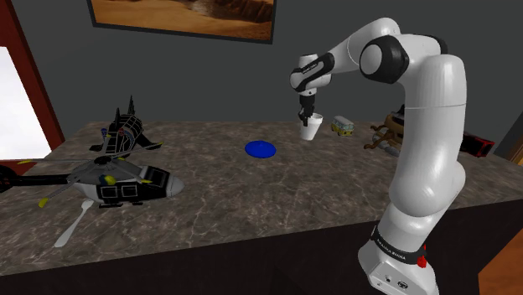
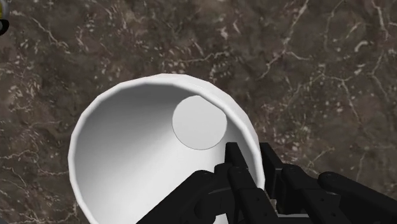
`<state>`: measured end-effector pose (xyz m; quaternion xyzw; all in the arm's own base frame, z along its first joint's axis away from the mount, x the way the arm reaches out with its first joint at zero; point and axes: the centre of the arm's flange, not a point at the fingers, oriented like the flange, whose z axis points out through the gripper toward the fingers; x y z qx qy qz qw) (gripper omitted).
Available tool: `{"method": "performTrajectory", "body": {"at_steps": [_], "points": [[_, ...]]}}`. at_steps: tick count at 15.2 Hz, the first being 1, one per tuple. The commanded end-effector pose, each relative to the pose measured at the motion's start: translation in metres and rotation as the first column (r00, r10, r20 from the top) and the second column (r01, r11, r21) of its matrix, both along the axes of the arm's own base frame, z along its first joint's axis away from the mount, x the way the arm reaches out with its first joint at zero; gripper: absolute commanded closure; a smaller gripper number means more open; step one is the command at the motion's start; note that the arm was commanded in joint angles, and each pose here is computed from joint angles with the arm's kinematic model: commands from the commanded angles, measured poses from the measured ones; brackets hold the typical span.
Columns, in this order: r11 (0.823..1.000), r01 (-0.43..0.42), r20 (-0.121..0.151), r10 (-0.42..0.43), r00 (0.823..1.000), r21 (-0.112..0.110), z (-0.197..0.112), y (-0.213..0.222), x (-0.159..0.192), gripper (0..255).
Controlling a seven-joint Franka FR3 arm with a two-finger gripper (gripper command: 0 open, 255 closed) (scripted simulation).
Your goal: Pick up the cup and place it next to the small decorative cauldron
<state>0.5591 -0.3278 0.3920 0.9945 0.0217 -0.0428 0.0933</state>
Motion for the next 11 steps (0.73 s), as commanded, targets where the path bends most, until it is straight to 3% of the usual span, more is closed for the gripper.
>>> {"method": "performTrajectory", "body": {"at_steps": [1, 11], "points": [[1.0, 0.0, 0.0, 0.0, 1.0, 0.0, 0.011, 0.001, 0.0, 255], [1.0, 0.0, 0.0, 0.0, 1.0, 0.0, 0.064, 0.001, 0.0, 255]]}}
